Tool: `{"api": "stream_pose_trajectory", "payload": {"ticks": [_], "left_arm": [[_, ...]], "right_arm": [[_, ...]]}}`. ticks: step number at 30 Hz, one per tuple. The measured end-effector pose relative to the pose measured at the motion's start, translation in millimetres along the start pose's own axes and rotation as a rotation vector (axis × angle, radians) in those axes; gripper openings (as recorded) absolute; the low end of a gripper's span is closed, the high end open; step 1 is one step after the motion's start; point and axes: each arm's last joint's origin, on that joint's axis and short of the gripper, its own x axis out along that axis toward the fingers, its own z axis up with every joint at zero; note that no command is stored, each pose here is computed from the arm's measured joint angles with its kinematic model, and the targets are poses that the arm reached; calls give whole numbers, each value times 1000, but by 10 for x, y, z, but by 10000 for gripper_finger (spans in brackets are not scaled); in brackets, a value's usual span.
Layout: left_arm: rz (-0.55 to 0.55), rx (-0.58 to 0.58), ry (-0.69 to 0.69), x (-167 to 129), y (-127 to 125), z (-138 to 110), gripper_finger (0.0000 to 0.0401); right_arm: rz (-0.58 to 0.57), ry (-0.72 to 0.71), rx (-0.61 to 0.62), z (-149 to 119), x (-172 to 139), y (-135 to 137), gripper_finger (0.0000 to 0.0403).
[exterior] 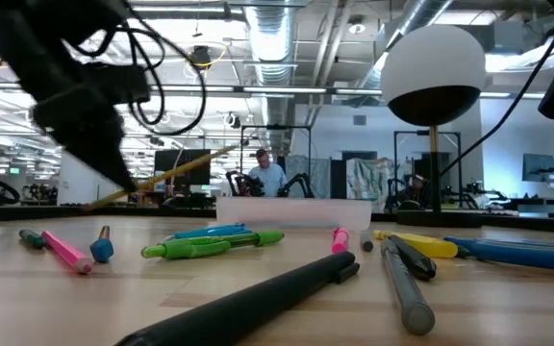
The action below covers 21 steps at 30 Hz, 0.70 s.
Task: Pick & place school supplies into a supply box
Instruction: Put the yellow pencil into the supply box
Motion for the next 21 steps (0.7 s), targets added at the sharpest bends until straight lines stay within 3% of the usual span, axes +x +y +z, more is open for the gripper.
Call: {"api": "stream_pose_trajectory", "payload": {"ticks": [9, 21], "left_arm": [[-45, 38, -247, 94, 238, 426, 0], [-102, 68, -441, 285, 532, 734, 0]], "right_arm": [[-10, 10, -1, 46, 57, -43, 87], [-33, 29, 22, 120, 157, -129, 87]]}}
